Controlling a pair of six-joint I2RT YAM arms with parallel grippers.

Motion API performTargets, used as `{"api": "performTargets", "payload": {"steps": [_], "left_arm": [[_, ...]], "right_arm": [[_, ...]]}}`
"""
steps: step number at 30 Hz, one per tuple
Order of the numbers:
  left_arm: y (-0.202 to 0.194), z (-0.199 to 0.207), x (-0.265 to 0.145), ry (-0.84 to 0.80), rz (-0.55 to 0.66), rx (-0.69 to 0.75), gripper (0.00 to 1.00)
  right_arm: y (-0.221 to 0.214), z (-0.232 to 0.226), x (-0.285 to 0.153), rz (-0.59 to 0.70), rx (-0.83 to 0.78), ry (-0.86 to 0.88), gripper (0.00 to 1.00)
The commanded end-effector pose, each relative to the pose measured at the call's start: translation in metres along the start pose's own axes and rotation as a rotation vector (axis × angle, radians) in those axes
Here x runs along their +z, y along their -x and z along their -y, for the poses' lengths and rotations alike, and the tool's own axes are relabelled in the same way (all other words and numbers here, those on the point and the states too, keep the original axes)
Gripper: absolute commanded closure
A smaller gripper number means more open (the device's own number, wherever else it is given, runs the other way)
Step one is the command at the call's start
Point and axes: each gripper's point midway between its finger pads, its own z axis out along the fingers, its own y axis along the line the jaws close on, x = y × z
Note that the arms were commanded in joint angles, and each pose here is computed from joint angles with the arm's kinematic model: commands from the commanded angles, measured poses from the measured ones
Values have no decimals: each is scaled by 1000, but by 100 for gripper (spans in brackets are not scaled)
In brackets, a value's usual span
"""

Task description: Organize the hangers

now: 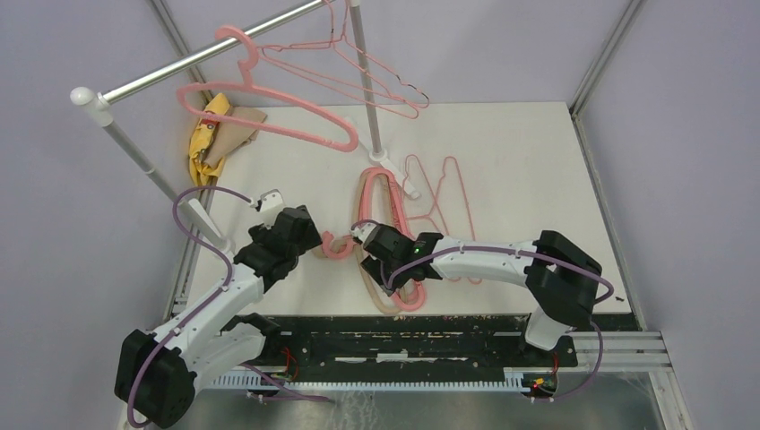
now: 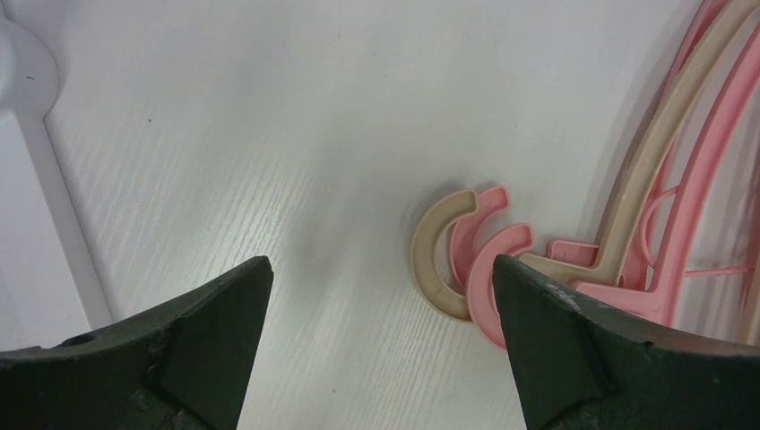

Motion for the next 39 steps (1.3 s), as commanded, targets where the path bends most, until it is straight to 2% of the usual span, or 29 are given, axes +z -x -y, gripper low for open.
{"api": "performTargets", "payload": {"steps": [1, 8, 13, 23, 33, 39], "left_arm": [[20, 12, -5, -39, 53, -25, 0], [17, 9, -5, -38, 53, -26, 0], [16, 9, -4, -37, 52, -25, 0], [13, 5, -6, -38, 51, -36, 0], [11, 4, -5, -36, 50, -43, 0], [10, 4, -4, -35, 48, -41, 0]], "right_arm": [[23, -1, 8, 70, -14, -14, 41], [11, -1, 25, 30, 5, -24, 42], [4, -4, 30, 10, 17, -12, 49], [-13, -1, 33, -25, 42, -18, 50], [5, -4, -1, 37, 12, -44, 50], [2, -12, 11, 7, 2, -24, 50]]}}
